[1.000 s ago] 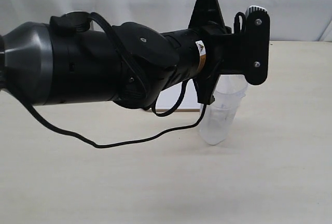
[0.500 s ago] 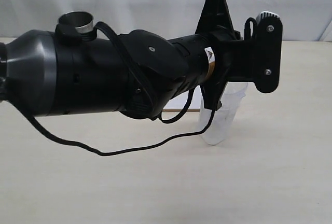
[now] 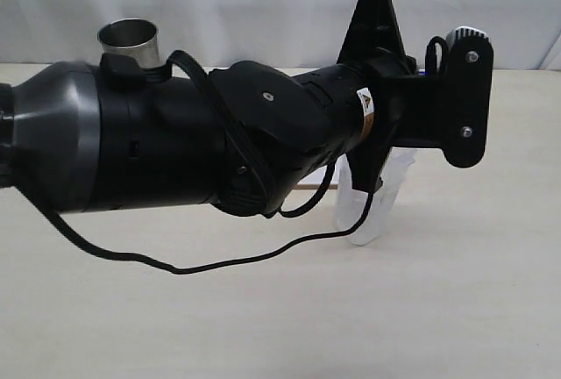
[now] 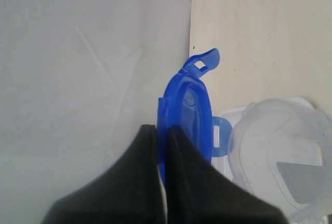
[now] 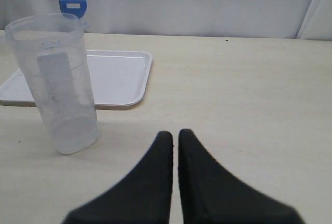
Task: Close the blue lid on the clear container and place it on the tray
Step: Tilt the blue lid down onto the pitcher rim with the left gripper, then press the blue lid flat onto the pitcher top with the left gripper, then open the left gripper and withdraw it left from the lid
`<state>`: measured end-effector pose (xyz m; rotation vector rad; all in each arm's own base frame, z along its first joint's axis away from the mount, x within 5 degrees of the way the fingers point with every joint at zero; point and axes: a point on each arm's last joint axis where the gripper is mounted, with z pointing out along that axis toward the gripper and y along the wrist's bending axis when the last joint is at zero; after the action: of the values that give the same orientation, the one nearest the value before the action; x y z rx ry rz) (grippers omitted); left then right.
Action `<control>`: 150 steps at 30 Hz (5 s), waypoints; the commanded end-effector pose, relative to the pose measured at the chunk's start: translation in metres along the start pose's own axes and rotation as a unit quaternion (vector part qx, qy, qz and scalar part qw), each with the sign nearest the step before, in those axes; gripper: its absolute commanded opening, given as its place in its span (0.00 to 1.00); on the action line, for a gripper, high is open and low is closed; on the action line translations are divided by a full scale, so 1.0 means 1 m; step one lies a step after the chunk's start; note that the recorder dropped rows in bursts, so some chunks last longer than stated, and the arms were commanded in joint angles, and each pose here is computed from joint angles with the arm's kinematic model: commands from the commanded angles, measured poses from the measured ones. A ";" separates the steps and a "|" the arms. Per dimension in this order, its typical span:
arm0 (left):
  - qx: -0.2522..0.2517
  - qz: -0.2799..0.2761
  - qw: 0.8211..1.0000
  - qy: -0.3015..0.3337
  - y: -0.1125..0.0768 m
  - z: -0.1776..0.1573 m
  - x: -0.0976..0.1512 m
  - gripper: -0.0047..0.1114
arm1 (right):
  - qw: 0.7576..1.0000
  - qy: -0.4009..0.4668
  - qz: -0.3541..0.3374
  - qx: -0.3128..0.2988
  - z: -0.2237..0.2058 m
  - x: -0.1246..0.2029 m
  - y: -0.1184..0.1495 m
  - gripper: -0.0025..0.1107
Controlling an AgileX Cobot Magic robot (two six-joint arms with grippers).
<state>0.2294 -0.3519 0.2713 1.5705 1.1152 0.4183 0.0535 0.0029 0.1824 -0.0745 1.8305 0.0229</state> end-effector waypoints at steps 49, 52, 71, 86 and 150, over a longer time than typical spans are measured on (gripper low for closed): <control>0.085 0.037 0.995 0.036 -0.064 -0.015 0.013 0.04 | 1.000 -0.001 0.001 0.002 0.000 0.000 0.000 0.06; 0.085 0.032 0.995 0.036 -0.064 -0.015 0.013 0.04 | 1.000 -0.001 0.001 0.002 0.000 0.000 0.000 0.06; 0.097 -0.030 0.995 0.024 -0.066 -0.014 0.010 0.04 | 1.000 -0.001 0.001 0.002 0.000 0.000 0.000 0.06; 0.077 -0.007 0.997 0.029 -0.062 -0.014 0.012 0.04 | 1.000 -0.001 0.001 0.002 0.000 0.000 0.000 0.06; 0.095 -0.082 0.991 0.037 -0.066 -0.017 0.008 0.54 | 1.000 -0.001 0.001 0.002 0.000 0.000 0.000 0.06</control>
<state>0.1960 -0.3391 0.2151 1.6466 1.3265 0.2831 0.0535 0.0029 0.1824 -0.0745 1.8305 0.0229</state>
